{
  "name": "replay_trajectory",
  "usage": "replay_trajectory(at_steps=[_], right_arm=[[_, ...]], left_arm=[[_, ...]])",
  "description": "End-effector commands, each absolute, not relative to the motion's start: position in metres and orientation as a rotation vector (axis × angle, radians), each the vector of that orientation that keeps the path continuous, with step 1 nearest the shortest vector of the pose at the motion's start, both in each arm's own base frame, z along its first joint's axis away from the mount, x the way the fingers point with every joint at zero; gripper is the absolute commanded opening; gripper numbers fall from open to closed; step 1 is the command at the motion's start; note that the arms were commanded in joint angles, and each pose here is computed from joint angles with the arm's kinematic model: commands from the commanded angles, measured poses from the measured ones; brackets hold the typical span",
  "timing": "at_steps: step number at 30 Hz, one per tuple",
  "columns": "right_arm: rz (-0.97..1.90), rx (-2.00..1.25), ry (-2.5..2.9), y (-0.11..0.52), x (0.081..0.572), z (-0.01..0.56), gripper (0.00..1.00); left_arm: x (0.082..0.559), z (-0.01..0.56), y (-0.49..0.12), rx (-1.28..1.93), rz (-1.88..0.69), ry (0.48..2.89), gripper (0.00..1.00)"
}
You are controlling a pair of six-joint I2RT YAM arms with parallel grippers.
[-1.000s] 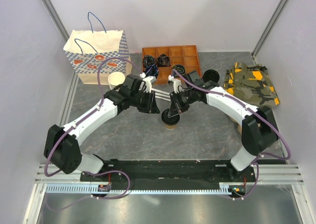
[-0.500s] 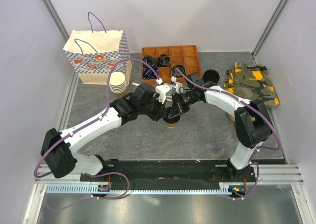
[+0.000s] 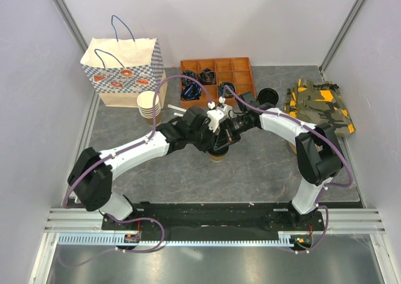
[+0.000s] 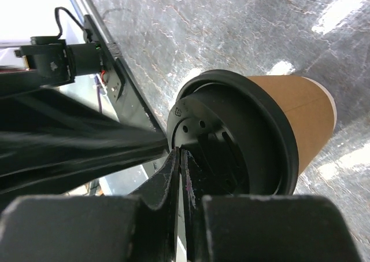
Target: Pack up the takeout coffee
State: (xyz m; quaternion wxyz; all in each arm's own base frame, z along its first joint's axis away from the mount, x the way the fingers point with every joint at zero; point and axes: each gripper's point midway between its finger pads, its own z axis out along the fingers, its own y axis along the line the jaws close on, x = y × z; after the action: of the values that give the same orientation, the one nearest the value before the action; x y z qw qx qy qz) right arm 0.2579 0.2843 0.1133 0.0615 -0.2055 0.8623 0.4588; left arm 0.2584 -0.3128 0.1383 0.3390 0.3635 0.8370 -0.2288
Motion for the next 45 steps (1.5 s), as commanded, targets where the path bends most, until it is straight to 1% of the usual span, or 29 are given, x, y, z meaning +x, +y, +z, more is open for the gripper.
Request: replay_trajectory(at_steps=[1,3,6,10,13,16,21,24,28,40,45], right_arm=[[1.372,-0.621,2.634,0.281,0.261,0.096,0.1],[1.373,-0.615,2.632,0.28,0.263,0.096,0.09],[1.378,-0.626,2.626,0.281,0.263,0.096,0.09],[1.417,-0.641,2.598,0.284,0.262,0.105,0.1],[1.473,-0.671,2.528,0.291,0.265,0.127,0.12],[1.52,-0.693,2.447,0.297,0.269,0.156,0.16],[1.567,-0.698,2.384,0.301,0.269,0.183,0.17],[1.548,-0.681,2.403,0.299,0.269,0.178,0.16],[1.495,-0.65,2.463,0.292,0.275,0.151,0.15],[1.48,-0.614,2.549,0.283,0.276,0.11,0.14],[1.469,-0.599,2.572,0.281,0.278,0.102,0.14]], left_arm=[[0.258,0.107,-0.311,1.018,-0.567,2.217,0.02],[0.251,0.102,-0.305,1.032,-0.566,2.238,0.02],[0.249,0.112,-0.302,1.028,-0.566,2.229,0.02],[0.254,0.14,-0.309,1.002,-0.602,2.167,0.02],[0.257,0.161,-0.316,0.982,-0.645,2.133,0.02],[0.256,0.177,-0.321,0.972,-0.684,2.105,0.02],[0.256,0.19,-0.321,0.956,-0.704,2.084,0.03],[0.255,0.193,-0.32,0.956,-0.704,2.082,0.03],[0.254,0.192,-0.32,0.973,-0.707,2.079,0.03],[0.25,0.161,-0.318,1.016,-0.681,2.15,0.03],[0.246,0.177,-0.323,1.085,-0.674,2.097,0.04]])
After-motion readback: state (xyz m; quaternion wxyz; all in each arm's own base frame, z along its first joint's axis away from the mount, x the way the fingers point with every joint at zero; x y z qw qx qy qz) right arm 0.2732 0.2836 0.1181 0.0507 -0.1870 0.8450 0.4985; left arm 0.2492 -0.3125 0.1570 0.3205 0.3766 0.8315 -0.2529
